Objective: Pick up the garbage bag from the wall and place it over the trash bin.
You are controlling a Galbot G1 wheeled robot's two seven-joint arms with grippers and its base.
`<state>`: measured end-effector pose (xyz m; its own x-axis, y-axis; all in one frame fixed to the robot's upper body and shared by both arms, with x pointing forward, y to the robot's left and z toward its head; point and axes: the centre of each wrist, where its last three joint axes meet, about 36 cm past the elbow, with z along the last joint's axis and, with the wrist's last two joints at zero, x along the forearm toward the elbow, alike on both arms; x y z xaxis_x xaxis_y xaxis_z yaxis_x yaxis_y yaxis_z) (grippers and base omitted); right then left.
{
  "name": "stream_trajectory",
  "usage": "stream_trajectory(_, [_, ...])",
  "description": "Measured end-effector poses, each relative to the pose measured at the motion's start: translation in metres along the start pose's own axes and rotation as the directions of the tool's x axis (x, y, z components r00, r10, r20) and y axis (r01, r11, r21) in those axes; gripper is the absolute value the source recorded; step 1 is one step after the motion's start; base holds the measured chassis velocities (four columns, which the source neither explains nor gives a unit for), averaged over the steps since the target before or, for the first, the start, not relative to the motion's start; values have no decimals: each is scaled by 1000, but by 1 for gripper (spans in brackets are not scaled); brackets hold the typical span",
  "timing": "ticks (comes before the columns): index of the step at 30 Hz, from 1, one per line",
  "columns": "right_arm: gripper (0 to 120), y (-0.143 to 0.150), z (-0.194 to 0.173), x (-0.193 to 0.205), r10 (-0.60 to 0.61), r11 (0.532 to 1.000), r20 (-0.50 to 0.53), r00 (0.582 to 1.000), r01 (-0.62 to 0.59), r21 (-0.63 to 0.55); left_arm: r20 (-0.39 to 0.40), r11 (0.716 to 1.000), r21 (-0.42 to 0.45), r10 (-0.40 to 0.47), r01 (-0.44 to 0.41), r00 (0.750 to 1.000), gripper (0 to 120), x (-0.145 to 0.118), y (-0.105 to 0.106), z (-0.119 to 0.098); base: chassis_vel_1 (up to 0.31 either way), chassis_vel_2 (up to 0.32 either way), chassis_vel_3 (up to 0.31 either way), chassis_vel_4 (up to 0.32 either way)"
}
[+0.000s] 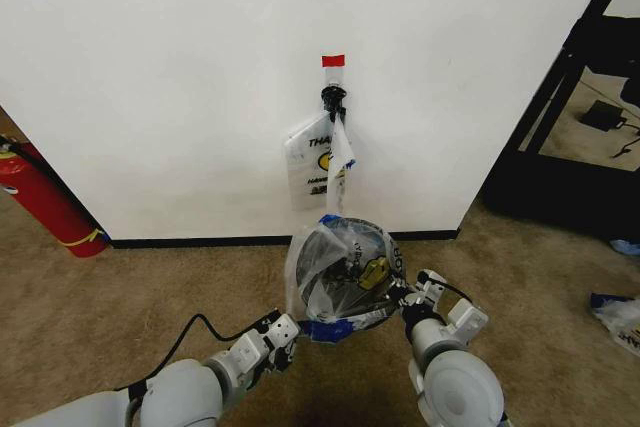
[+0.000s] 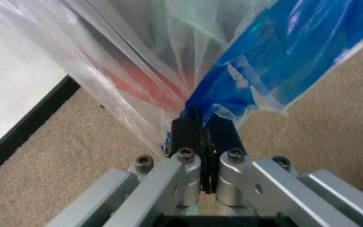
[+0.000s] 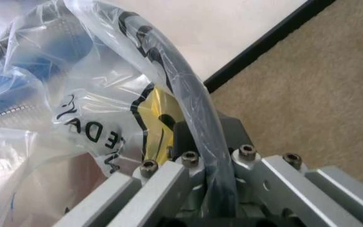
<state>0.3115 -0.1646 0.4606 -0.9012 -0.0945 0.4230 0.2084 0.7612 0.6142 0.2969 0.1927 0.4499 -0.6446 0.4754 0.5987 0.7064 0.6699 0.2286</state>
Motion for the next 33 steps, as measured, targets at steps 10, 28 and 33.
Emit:
stream_trajectory(10, [0,5,-5,10,-19,999,-11,1000,19,-26,65,992,107,-69,62,995,0,-26,-7,1,0,0,0,0])
stream_trajectory(28, [0,-11,4,-27,68,997,25,997,-67,-32,62,988,79,-139,134,988,44,25,-24,5,0,0,0,0])
stream_trajectory(33, [0,-15,9,-38,97,994,30,995,-96,-56,88,982,93,-171,162,981,63,37,-26,1,0,0,0,0])
